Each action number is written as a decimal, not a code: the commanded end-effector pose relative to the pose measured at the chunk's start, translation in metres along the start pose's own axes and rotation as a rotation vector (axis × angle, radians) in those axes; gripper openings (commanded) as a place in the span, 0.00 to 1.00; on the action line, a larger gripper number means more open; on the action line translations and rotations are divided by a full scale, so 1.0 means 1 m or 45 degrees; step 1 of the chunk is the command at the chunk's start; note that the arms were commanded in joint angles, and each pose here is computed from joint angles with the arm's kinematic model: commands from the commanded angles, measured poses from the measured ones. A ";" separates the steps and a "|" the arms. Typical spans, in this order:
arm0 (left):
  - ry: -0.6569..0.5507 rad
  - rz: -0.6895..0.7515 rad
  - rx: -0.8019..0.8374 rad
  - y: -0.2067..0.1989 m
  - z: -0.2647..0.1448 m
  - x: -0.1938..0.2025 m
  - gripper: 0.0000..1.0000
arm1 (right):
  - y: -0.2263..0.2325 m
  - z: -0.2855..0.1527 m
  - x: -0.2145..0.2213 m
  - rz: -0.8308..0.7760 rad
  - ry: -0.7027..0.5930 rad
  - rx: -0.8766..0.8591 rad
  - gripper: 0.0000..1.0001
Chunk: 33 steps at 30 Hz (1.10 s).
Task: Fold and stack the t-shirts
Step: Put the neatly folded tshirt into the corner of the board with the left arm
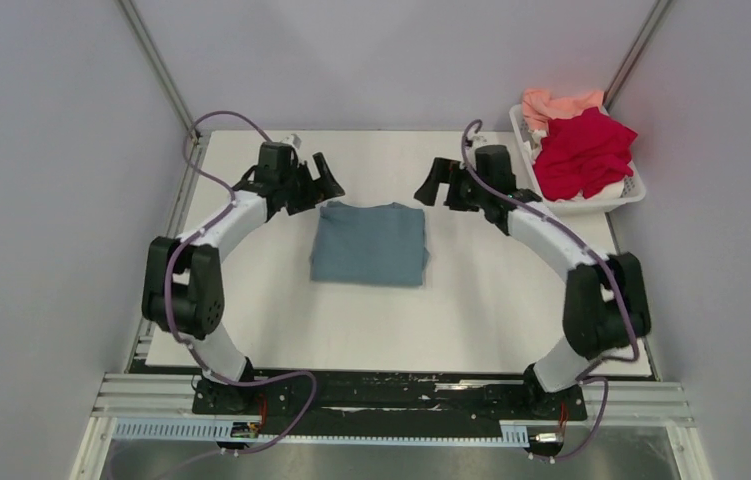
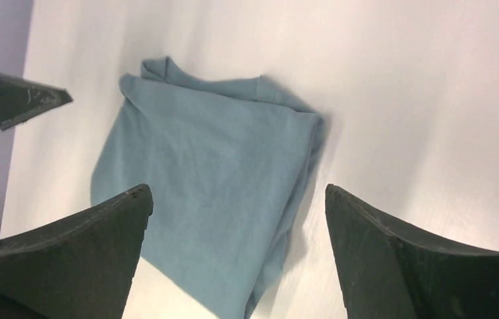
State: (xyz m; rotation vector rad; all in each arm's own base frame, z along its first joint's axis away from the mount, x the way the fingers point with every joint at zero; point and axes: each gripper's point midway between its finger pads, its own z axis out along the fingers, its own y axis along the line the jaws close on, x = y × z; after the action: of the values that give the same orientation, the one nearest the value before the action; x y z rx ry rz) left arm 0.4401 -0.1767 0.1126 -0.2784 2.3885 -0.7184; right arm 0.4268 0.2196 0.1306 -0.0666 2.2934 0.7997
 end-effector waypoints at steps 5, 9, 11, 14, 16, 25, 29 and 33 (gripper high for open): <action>-0.012 0.001 -0.078 0.034 -0.046 0.054 1.00 | -0.052 -0.131 0.003 0.260 -0.497 0.431 1.00; 0.061 -0.043 -0.081 0.046 -0.035 0.077 0.98 | -0.047 -0.154 0.011 0.222 -0.572 0.384 1.00; 0.077 -0.057 -0.085 0.049 -0.030 0.082 0.94 | -0.044 -0.161 0.013 0.206 -0.589 0.367 1.00; 0.104 -0.072 -0.111 0.055 -0.022 0.089 0.83 | -0.039 -0.168 0.016 0.201 -0.607 0.335 1.00; 0.119 -0.083 -0.135 0.061 -0.015 0.092 0.73 | -0.035 -0.170 0.017 0.196 -0.608 0.310 1.00; 0.211 -0.106 -0.254 0.074 0.012 0.106 0.02 | -0.030 -0.182 0.018 0.151 -0.636 0.296 1.00; 0.146 -0.037 -0.480 0.094 0.010 0.078 0.00 | -0.031 -0.186 0.018 0.119 -0.651 0.307 1.00; 0.034 0.050 -0.614 0.111 0.006 0.031 0.00 | -0.037 -0.190 0.015 0.074 -0.670 0.356 1.00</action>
State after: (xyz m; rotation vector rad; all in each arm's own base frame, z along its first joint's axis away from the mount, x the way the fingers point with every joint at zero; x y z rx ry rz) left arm 0.3903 -0.1533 0.0275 -0.4077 2.6067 -0.4575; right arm 0.3085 0.0928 0.2028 0.3389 1.9204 0.5095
